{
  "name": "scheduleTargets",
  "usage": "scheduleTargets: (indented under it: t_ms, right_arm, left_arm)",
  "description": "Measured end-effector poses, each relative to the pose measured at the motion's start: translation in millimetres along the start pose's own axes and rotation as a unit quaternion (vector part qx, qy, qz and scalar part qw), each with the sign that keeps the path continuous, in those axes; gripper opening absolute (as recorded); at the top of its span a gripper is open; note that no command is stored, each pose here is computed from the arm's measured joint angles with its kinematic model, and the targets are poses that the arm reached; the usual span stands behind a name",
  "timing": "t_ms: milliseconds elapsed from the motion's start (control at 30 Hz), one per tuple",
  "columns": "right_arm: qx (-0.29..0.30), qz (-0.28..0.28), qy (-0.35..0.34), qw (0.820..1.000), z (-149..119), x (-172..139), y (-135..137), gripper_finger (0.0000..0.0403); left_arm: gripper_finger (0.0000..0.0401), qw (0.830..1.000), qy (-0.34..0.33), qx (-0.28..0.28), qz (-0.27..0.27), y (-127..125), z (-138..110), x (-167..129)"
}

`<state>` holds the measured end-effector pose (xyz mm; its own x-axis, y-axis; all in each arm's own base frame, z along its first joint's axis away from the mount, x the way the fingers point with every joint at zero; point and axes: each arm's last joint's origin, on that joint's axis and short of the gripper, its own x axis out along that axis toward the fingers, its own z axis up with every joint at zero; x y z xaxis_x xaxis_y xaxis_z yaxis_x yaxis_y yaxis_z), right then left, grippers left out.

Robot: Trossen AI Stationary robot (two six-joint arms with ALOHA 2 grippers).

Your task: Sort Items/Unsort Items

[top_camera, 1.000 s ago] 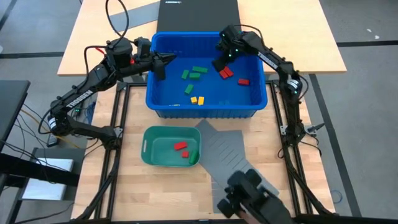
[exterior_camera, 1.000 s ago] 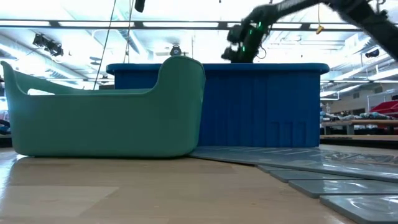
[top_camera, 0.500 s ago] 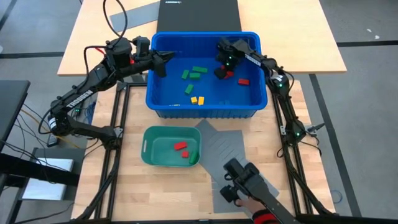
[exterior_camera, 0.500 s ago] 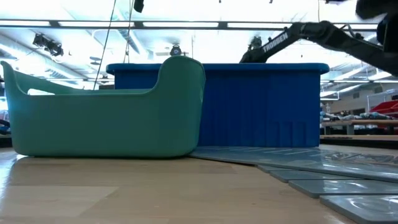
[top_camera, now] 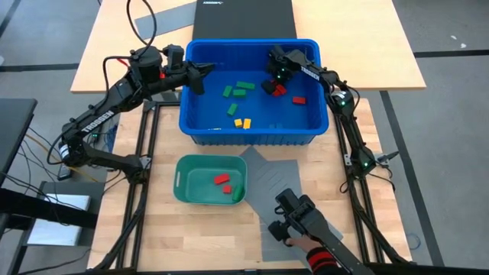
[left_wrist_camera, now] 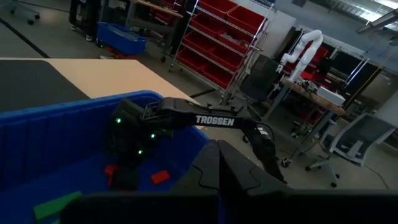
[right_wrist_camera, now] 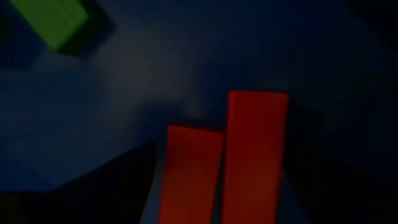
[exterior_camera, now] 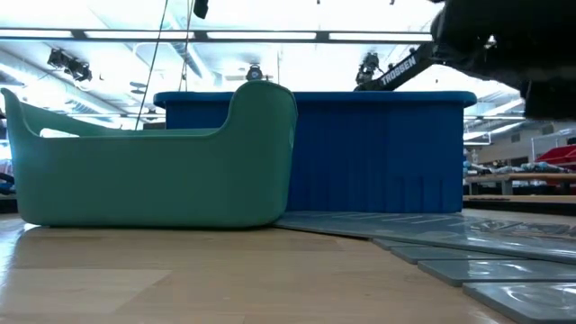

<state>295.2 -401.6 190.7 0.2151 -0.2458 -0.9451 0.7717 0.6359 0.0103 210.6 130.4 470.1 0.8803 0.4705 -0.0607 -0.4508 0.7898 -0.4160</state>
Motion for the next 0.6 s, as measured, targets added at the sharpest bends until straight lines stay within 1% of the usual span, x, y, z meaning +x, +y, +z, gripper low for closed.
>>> scheduleTargets:
  t_ms: [100,200,267,367,467,500,600]
  right_arm:
    - [0.003,0.012,0.011,1.0,-1.9,7.6,0.3,0.0343]
    - [0.001,0.009,0.018,1.0,-2.8,11.9,2.3,0.0344]
    - [-0.004,-0.002,0.019,1.0,-2.8,12.7,5.4,0.0339]
    - [-0.008,-0.023,0.02,1.0,-2.7,13.8,8.8,0.0316]
    - [-0.008,-0.017,0.024,1.0,-3.5,14.0,8.6,0.0276]
    - [-0.008,-0.016,0.025,1.0,-3.8,14.1,8.7,0.0269]
    - [-0.008,-0.012,0.024,1.0,-3.7,12.0,9.4,0.027]
  left_arm:
    - [0.0001,1.0,0.0,0.0,0.0,0.0,0.0,0.0]
    - [0.0001,1.0,0.0,0.0,0.0,0.0,-0.1,0.0]
    - [0.0001,1.0,0.0,-0.001,0.0,0.0,-0.1,0.0]
    - [0.0001,1.0,0.001,-0.001,0.0,0.1,-0.1,0.0]
    - [0.0001,1.0,0.001,-0.001,0.0,0.0,-0.1,0.0]
    - [0.0001,1.0,0.001,-0.001,0.0,0.0,-0.1,0.0]
    - [0.0001,1.0,0.001,-0.001,0.0,0.0,-0.1,0.0]
